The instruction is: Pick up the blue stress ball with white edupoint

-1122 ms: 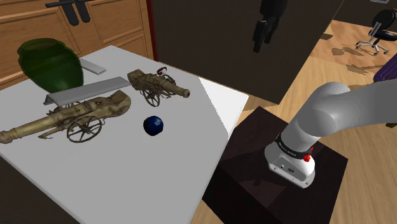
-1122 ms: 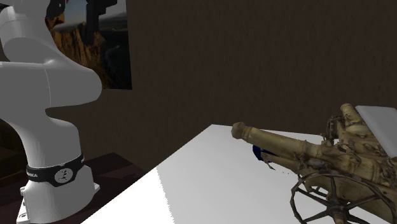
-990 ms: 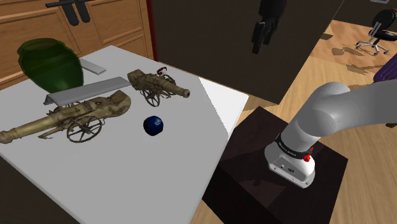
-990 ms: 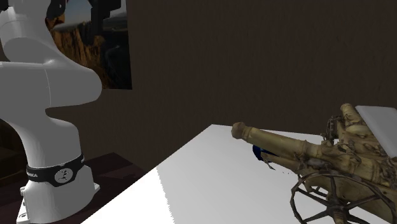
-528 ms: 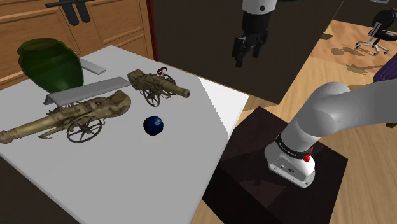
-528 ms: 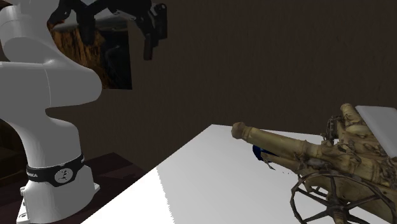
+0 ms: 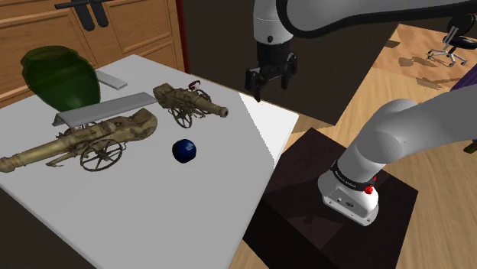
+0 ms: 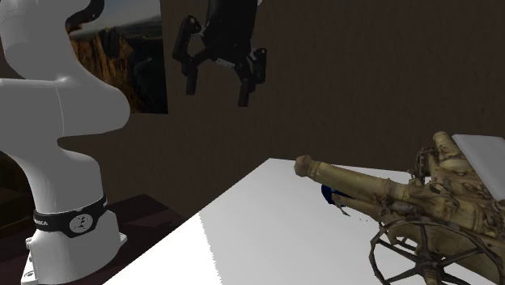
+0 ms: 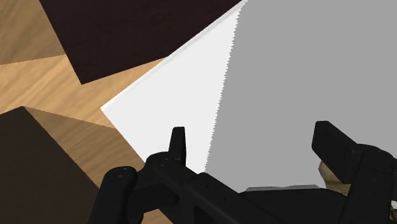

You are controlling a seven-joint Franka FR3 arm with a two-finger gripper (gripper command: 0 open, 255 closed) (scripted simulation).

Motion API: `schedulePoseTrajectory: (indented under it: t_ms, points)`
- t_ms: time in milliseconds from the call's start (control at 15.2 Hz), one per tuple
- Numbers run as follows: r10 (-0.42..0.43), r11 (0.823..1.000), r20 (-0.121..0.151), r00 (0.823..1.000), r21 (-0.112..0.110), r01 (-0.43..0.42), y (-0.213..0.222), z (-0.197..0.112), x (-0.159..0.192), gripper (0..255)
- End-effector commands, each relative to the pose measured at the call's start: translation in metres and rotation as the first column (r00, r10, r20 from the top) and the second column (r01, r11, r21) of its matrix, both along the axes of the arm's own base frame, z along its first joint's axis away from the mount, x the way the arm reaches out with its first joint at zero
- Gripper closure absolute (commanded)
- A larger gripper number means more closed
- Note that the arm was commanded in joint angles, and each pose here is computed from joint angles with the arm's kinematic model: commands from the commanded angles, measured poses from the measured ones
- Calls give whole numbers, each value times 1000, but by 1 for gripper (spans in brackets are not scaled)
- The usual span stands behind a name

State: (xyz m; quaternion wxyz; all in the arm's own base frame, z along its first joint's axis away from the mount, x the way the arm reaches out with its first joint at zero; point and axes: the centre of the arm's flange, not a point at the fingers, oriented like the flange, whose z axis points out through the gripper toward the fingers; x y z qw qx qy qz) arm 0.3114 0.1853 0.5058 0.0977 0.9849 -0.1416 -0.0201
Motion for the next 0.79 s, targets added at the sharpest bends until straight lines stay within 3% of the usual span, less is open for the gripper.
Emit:
schedulePoseTrajectory:
  t_ms: [0,330,726]
  points:
    - [-55,998,7,998,-17,55,27,-12,5,0]
    - [-178,982,26,984,-59,180,87,-43,29,0]
    - [-322,939,56,945,-106,326,151,-83,69,0]
